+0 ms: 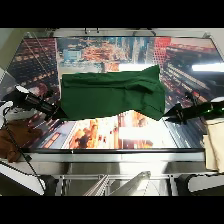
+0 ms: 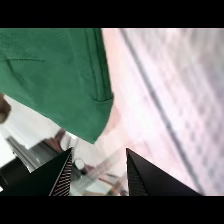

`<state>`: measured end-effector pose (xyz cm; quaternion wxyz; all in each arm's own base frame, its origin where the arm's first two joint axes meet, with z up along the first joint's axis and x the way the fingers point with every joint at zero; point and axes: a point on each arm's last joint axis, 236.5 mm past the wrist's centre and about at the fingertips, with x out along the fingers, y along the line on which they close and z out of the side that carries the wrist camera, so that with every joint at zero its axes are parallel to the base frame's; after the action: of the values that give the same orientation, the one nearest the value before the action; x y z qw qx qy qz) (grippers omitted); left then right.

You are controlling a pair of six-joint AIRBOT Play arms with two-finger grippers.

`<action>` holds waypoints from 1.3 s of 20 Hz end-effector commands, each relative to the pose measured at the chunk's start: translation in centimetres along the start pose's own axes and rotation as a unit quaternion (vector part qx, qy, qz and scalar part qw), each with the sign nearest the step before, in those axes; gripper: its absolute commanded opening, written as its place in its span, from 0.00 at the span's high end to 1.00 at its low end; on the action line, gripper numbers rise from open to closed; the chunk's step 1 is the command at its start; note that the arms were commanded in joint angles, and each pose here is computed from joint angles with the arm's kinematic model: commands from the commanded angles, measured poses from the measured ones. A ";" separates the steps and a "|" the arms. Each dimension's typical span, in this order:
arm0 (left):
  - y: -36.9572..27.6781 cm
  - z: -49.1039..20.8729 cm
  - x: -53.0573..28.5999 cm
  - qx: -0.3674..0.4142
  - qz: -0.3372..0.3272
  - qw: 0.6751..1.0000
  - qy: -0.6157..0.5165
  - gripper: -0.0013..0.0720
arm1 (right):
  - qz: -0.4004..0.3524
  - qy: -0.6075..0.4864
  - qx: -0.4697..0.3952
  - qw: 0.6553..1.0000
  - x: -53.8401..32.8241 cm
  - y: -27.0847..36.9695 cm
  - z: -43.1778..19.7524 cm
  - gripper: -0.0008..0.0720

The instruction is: Fold the shirts.

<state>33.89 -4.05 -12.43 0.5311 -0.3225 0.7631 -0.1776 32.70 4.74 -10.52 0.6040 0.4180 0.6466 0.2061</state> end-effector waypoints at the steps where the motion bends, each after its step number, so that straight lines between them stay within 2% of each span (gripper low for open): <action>1: -0.1 0.0 -0.1 0.002 -0.003 1.000 -0.001 0.95 | -0.020 -0.067 0.006 0.998 2.5 -1.0 0.7 0.48; 4: -0.2 0.0 0.0 0.002 -0.003 1.000 0.001 0.95 | 0.003 -0.077 -0.009 0.997 4.9 2.0 1.3 0.49; 5: -0.2 -0.2 0.0 0.002 -0.003 1.000 0.004 0.95 | 0.012 -0.071 -0.013 0.997 5.2 2.8 1.1 0.52; 6: -0.2 -0.3 -0.1 0.001 -0.005 1.000 0.006 0.95 | 0.025 -0.065 -0.022 0.997 5.2 3.6 0.7 0.69; 8: -0.1 -0.7 -0.3 -0.001 -0.009 1.000 0.013 0.94 | 0.047 -0.057 -0.030 0.997 3.5 4.8 -0.1 0.74; 9: 0.0 -0.8 -0.5 -0.004 -0.012 1.000 0.014 0.95 | 0.059 -0.058 -0.033 0.996 2.2 5.3 -0.4 0.84; 10: 0.0 -1.0 -0.6 -0.005 -0.014 1.000 0.017 0.95 | 0.067 -0.063 -0.036 0.995 0.6 5.6 -0.6 0.87; 11: 0.1 -1.2 -0.8 -0.008 -0.017 1.000 0.020 0.95 | 0.070 -0.071 -0.037 0.994 -1.0 5.7 -0.8 0.95; 16: -0.3 -2.5 -3.8 -0.003 -0.033 0.998 0.044 0.96 | 0.104 -0.119 -0.044 0.986 -8.1 7.1 -2.2 0.96; 20: -3.2 -3.7 -7.3 0.062 -0.024 0.996 0.055 0.96 | 0.103 -0.155 -0.083 0.979 -10.5 9.4 -2.8 0.95; 22: -4.4 -3.2 -9.1 0.090 -0.011 0.996 0.024 0.95 | 0.097 -0.177 -0.110 0.973 -11.9 10.9 -2.5 0.95; 26: -4.8 -2.2 -9.9 0.102 -0.002 0.995 -0.001 0.95 | 0.098 -0.202 -0.103 0.969 -11.9 11.5 -0.6 0.95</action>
<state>35.02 -1.19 -2.54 0.5480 -0.2801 0.7466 -0.2526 33.00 2.23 5.10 0.7234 0.4451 0.4639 0.2518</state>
